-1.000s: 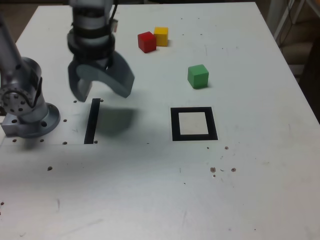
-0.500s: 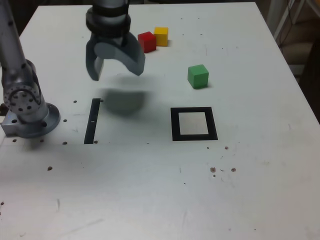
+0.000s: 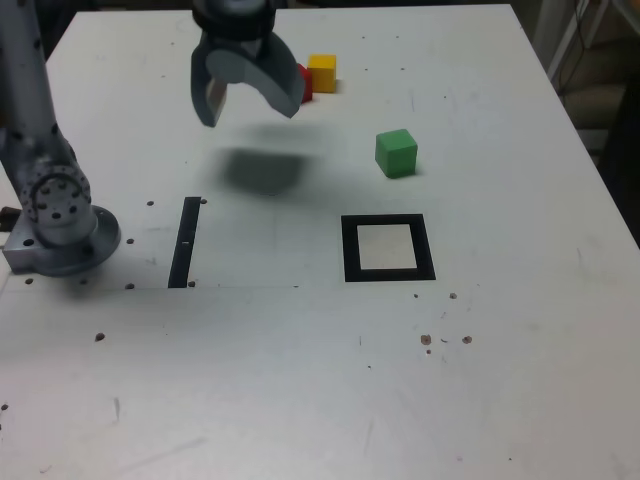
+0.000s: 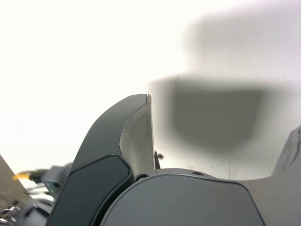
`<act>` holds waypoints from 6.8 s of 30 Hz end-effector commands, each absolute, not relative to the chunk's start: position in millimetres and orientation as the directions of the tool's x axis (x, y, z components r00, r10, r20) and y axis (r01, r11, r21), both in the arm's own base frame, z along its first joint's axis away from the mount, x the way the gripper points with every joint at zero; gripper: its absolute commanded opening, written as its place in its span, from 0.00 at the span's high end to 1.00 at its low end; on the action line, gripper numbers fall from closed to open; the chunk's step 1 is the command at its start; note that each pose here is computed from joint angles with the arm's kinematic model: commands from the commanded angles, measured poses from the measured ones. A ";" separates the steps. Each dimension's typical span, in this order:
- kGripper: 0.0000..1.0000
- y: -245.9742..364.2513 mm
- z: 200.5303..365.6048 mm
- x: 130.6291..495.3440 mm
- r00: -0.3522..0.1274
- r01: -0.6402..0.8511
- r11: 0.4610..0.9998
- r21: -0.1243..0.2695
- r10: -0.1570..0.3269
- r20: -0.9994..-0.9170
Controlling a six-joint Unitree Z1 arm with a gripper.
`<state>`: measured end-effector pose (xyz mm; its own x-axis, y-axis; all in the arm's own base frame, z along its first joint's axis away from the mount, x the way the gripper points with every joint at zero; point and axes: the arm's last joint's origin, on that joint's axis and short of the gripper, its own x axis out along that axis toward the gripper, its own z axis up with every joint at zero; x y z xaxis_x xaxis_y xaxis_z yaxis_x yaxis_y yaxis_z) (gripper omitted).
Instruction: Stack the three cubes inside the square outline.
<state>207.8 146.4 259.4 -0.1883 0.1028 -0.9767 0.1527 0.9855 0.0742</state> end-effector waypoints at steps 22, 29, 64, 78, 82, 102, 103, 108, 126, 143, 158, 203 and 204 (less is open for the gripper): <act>0.01 240.4 244.7 228.1 -0.243 0.295 0.955 -0.012 0.063 -0.968; 0.03 249.3 233.6 232.0 -0.255 0.342 0.938 -0.055 0.037 -0.966; 0.41 281.4 199.5 265.7 -0.301 0.301 0.952 -0.055 0.040 -0.953; 0.63 275.7 201.4 265.2 -0.290 0.304 0.951 -0.053 0.040 -0.956; 0.63 268.4 207.3 265.3 -0.274 0.315 0.948 -0.050 0.040 -0.961; 0.63 183.0 260.0 259.5 -0.169 0.395 0.919 -0.002 0.070 -0.983; 0.63 176.8 262.6 258.7 -0.167 0.401 0.916 0.001 0.074 -0.983; 0.63 145.7 270.7 255.8 -0.156 0.437 0.900 0.015 0.092 -0.983; 0.63 40.3 276.5 255.5 -0.126 0.583 0.811 0.040 0.139 -0.982; 0.63 -11.2 270.8 274.8 -0.109 0.626 0.779 0.033 0.130 -0.985; 0.63 -52.2 253.7 301.6 -0.123 0.638 0.769 0.027 0.136 -0.983; 0.00 -67.8 207.1 343.9 -0.161 0.614 0.789 0.009 0.136 -0.978; 0.00 -67.7 207.3 343.6 -0.161 0.614 0.789 0.009 0.136 -0.978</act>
